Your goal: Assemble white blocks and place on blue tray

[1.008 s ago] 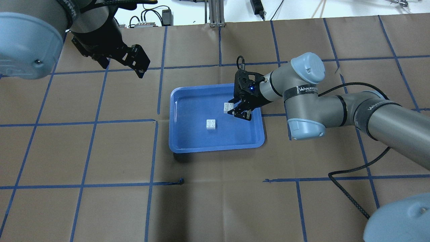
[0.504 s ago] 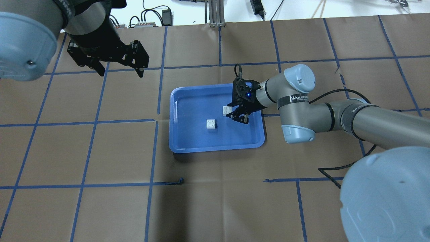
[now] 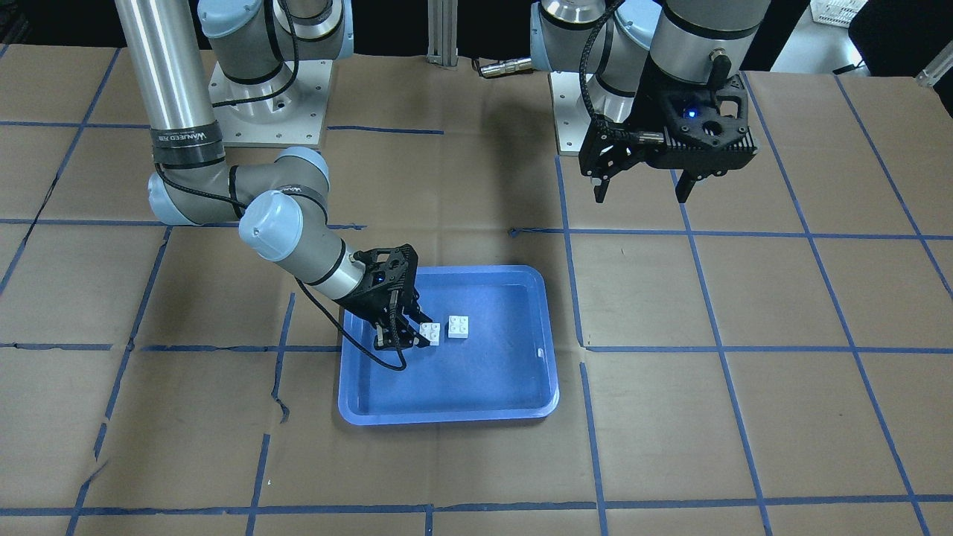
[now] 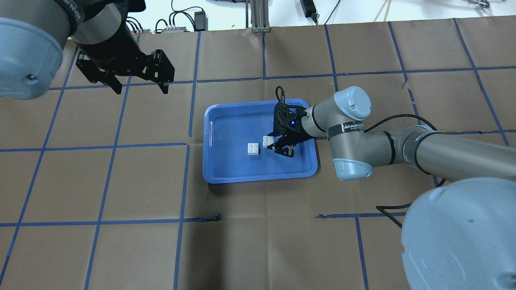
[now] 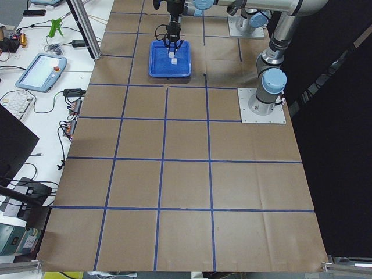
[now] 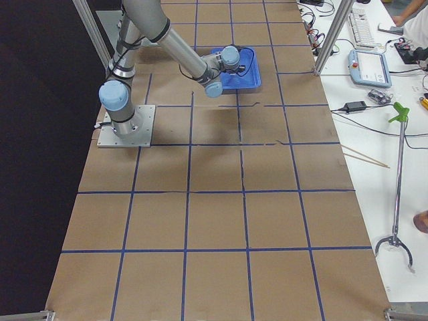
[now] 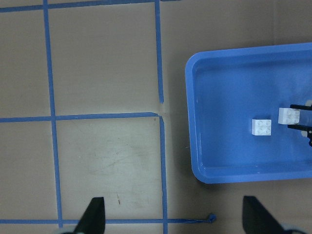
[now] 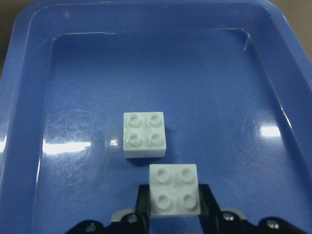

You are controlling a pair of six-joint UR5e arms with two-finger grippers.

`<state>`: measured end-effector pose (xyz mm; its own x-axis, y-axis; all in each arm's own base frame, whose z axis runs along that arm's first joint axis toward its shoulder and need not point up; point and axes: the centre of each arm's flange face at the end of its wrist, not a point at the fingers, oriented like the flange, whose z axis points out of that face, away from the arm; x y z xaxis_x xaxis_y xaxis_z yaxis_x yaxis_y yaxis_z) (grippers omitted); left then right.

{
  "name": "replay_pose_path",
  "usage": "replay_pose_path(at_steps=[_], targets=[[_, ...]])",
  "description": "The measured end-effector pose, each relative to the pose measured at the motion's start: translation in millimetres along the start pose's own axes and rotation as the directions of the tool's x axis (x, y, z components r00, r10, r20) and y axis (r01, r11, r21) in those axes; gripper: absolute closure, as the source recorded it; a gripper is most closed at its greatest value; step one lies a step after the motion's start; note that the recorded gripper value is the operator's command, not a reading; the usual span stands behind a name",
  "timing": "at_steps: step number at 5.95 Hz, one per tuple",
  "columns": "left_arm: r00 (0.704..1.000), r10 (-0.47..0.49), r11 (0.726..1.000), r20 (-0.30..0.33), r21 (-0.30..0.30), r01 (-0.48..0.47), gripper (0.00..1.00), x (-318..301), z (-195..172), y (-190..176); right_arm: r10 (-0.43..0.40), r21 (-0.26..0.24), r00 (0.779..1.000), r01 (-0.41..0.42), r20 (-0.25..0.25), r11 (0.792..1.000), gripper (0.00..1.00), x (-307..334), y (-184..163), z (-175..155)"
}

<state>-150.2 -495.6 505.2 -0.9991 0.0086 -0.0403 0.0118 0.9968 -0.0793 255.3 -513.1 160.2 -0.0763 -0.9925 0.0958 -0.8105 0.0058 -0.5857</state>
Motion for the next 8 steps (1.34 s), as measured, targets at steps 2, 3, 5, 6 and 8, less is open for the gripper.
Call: replay_pose_path(at_steps=[2,3,5,6,8], targets=[[1.0,-0.015,1.0,-0.011,0.005,0.015,0.01,-6.5,-1.2,-2.4,-0.005,0.002,1.0,0.005,0.01,1.0,0.68,-8.2,-9.1,6.1],[1.0,-0.018,1.0,-0.012,0.008,0.018,0.01,-8.6,-1.4,-3.4,-0.008,0.003,1.0,0.008,0.01,1.0,0.68,-10.4,-11.4,7.9],[1.0,-0.018,1.0,-0.01,0.013,0.018,0.01,-10.0,-2.5,-4.1,-0.011,0.005,1.0,0.011,0.005,1.0,0.67,-11.1,-12.0,9.1],[1.0,-0.013,1.0,-0.01,0.014,0.014,0.01,-10.2,-2.6,-4.3,-0.01,0.004,1.0,0.01,0.008,1.0,0.67,-13.0,-10.9,10.1],[1.0,-0.009,1.0,-0.007,0.014,0.009,0.01,-10.5,-2.7,-4.5,-0.005,0.002,1.0,0.005,0.016,1.0,0.67,-18.3,-8.3,11.7]])
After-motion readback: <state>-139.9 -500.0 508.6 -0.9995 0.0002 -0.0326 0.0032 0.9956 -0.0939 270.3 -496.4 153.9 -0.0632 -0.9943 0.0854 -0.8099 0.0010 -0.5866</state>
